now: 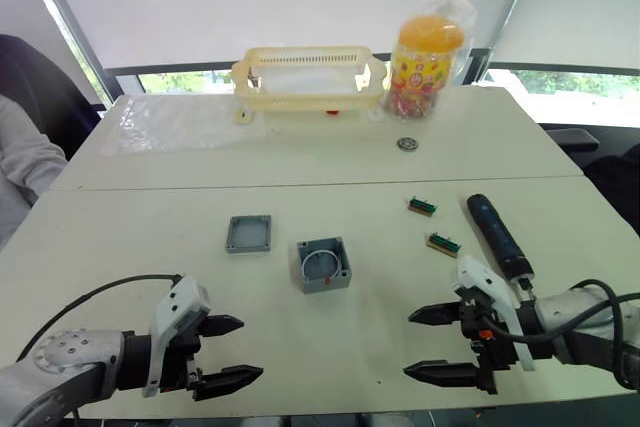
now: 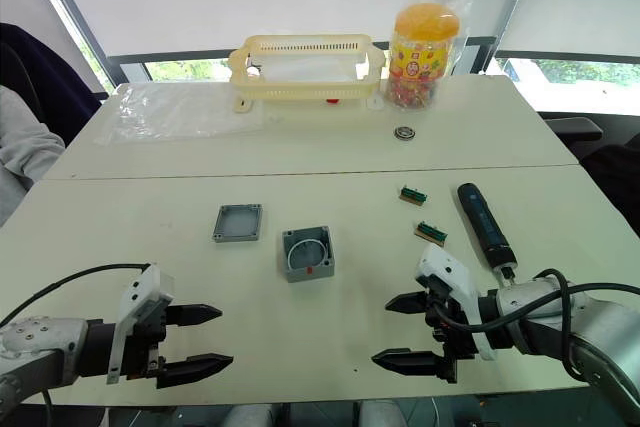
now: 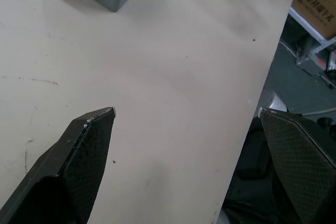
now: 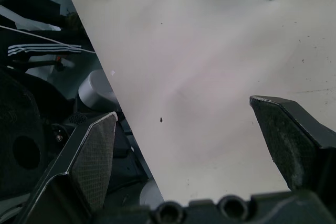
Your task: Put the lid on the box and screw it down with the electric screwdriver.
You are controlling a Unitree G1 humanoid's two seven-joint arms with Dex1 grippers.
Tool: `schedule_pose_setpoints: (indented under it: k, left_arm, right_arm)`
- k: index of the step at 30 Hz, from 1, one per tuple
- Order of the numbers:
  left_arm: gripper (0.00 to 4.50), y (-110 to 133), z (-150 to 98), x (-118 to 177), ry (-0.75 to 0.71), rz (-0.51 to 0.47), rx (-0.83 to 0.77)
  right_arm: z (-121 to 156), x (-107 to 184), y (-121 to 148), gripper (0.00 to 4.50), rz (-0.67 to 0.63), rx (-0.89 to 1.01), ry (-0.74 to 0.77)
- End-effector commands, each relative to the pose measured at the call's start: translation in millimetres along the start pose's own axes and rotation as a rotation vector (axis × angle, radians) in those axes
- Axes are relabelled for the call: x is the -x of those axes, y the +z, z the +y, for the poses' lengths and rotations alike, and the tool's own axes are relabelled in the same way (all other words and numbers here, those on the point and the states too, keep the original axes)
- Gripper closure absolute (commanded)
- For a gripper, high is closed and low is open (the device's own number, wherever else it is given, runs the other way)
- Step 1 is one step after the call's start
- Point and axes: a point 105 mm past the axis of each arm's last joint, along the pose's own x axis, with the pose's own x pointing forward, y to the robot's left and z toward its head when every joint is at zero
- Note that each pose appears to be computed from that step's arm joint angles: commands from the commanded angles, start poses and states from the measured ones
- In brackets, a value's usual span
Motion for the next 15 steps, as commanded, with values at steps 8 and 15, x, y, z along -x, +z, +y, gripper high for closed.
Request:
schedule_pose_setpoints:
  k: [8,15]
  left_arm:
    - [0.0,5.6,3.8,2.9,0.028,-0.02,-0.022]
    - [0.0,10.3,9.1,7.0,0.052,-0.033,-0.041]
  right_arm:
    - [-1.3,-3.4,5.5,0.05,-0.025,0.04,0.002]
    - [-7.8,-7.0,14.9,0.05,-0.084,0.053,-0.015]
